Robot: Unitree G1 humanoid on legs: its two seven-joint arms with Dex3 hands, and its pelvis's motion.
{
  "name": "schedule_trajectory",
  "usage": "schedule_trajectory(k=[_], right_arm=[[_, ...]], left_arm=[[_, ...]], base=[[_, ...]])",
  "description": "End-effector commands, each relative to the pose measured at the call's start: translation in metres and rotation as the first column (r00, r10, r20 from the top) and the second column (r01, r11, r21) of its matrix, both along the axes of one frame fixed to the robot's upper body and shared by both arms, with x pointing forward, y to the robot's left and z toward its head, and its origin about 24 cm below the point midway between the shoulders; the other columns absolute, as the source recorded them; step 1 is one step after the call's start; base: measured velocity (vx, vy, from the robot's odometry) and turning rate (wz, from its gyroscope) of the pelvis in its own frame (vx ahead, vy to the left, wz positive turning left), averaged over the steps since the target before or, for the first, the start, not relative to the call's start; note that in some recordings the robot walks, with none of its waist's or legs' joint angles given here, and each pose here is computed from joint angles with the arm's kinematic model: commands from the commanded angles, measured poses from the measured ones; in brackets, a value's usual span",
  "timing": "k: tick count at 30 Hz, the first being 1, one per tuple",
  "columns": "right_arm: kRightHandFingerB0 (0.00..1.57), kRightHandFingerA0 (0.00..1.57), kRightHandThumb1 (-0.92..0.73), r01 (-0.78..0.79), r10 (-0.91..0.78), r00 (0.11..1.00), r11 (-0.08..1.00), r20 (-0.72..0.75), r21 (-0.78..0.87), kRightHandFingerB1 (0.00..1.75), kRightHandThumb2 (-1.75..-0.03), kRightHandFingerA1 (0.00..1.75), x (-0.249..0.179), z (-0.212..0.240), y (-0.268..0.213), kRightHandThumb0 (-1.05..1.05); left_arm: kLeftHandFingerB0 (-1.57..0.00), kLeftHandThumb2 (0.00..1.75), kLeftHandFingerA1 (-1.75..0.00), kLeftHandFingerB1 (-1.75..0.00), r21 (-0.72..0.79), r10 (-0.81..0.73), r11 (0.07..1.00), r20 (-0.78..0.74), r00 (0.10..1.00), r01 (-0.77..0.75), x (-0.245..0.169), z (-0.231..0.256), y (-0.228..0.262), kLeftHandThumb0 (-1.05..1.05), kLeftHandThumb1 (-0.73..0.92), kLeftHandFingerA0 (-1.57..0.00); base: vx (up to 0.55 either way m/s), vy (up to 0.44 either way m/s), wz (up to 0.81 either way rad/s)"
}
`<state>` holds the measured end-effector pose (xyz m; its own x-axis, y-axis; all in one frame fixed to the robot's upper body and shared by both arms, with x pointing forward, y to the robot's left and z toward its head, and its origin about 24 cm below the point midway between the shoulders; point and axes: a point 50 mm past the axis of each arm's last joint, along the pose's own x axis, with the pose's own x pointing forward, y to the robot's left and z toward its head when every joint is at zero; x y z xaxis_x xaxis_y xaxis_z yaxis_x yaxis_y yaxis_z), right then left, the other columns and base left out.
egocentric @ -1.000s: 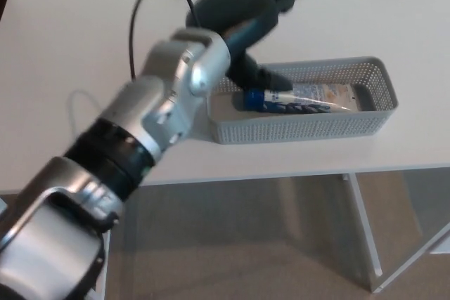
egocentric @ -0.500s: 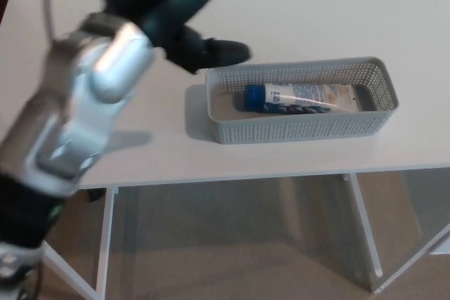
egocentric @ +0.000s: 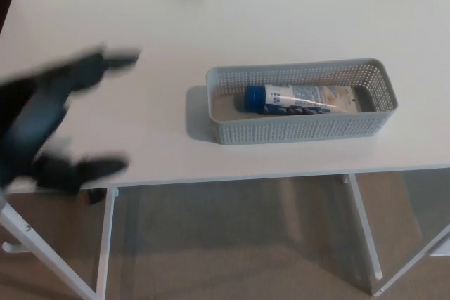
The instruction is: The robot walks towards a table in front, picks a shampoo with left hand and puts it in a small grey container
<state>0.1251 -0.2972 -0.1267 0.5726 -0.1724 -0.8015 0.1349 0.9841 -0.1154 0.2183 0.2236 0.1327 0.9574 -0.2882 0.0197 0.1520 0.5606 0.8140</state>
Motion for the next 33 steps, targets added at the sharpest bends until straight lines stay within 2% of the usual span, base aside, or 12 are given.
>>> schedule_trajectory(k=[1,3,10,11,16,19,22,25,26,28,29,33], right_arm=[[0.54,0.63,-0.6,-0.025,0.017,0.992,0.998,-0.124,-0.061,0.42,-0.57,0.48,-0.038,-0.004,-0.017,-0.4],[0.43,0.58,-0.46,-0.021,0.014,0.992,0.998,-0.126,-0.058,0.55,-0.87,0.64,-0.041,-0.004,-0.018,-0.4],[0.55,0.64,-0.62,-0.037,0.026,0.988,0.997,-0.153,-0.067,0.42,-0.58,0.48,-0.051,-0.007,-0.014,-0.41],[0.44,0.59,-0.49,-0.035,0.024,0.987,0.997,-0.157,-0.068,0.56,-0.9,0.65,-0.051,-0.007,-0.015,-0.38],[0.54,0.63,-0.64,-0.033,0.023,0.987,0.998,-0.157,-0.057,0.42,-0.58,0.47,-0.052,-0.006,-0.016,-0.38],[0.54,0.62,-0.64,-0.044,0.034,0.987,0.997,-0.159,-0.058,0.41,-0.58,0.46,-0.052,-0.007,-0.016,-0.38],[0.55,0.64,-0.62,-0.04,0.03,0.986,0.997,-0.163,-0.06,0.42,-0.59,0.47,-0.052,-0.008,-0.013,-0.41],[0.55,0.65,-0.64,-0.023,0.012,0.987,0.998,-0.162,-0.063,0.42,-0.58,0.47,-0.051,-0.007,-0.015,-0.36],[0.54,0.65,-0.63,-0.024,0.014,0.987,0.998,-0.16,-0.063,0.42,-0.6,0.48,-0.05,-0.007,-0.016,-0.41],[0.55,0.65,-0.63,-0.036,0.024,0.987,0.997,-0.161,-0.067,0.42,-0.59,0.48,-0.05,-0.007,-0.016,-0.41],[0.44,0.59,-0.49,-0.038,0.026,0.987,0.997,-0.162,-0.071,0.56,-0.9,0.65,-0.051,-0.007,-0.016,-0.37],[0.55,0.65,-0.61,-0.046,0.031,0.979,0.996,-0.203,-0.073,0.42,-0.59,0.48,-0.075,-0.009,-0.016,-0.43]], left_arm=[[-0.38,0.67,-0.49,-0.41,-0.294,-0.1,0.951,-0.579,0.809,-0.093,-0.187,-0.046,0.101,-0.52,0.38,-0.53],[-0.42,0.71,-0.51,-0.43,-0.226,-0.073,0.969,-0.642,0.763,-0.097,-0.191,-0.052,0.108,-0.56,0.4,-0.59],[-0.59,0.55,-0.43,-0.4,0.136,0.192,0.981,-0.767,0.613,-0.138,-0.203,-0.103,0.14,-0.49,0.47,-0.66],[-0.53,0.71,-0.56,-0.5,0.272,0.309,0.951,-0.779,0.546,-0.15,-0.204,-0.125,0.147,-0.44,0.42,-0.65],[-0.67,0.55,-0.65,-0.49,0.498,0.48,0.865,-0.78,0.4,-0.065,-0.197,-0.167,0.16,-0.35,0.5,-0.81],[-0.38,0.78,-0.67,-0.5,0.544,0.534,0.836,-0.776,0.335,-0.072,-0.185,-0.194,0.159,-0.45,0.47,-0.71],[-0.36,0.57,-0.68,-0.36,0.534,0.56,0.827,-0.762,0.326,-0.174,-0.176,-0.206,0.159,-0.35,0.56,-0.68],[-0.2,0.91,-0.77,-0.52,0.496,0.614,0.768,-0.75,0.246,-0.407,-0.165,-0.221,0.157,-0.24,0.41,-0.68],[-0.35,0.58,-0.68,-0.34,0.471,0.621,0.735,-0.756,0.206,-0.487,-0.163,-0.224,0.157,-0.37,0.6,-0.79],[-0.37,0.58,-0.72,-0.35,0.449,0.637,0.686,-0.75,0.175,-0.573,-0.159,-0.226,0.158,-0.39,0.61,-0.84],[-0.37,0.58,-0.72,-0.35,0.424,0.641,0.654,-0.751,0.161,-0.627,-0.158,-0.226,0.159,-0.41,0.61,-0.85],[-0.54,0.59,-0.68,-0.42,0.439,0.673,0.579,-0.733,0.099,-0.687,-0.173,-0.234,0.155,-0.46,0.64,-0.76]], base=[[0.0,0.0,0.0],[0.0,0.0,0.0],[0.0,0.0,0.0],[0.0,0.0,0.0],[0.0,0.0,0.0],[0.0,0.0,0.0],[0.0,0.0,0.0],[0.0,0.0,0.0],[0.0,0.0,0.0],[0.0,0.0,0.0],[0.0,0.0,0.0],[0.0,0.0,0.0]])
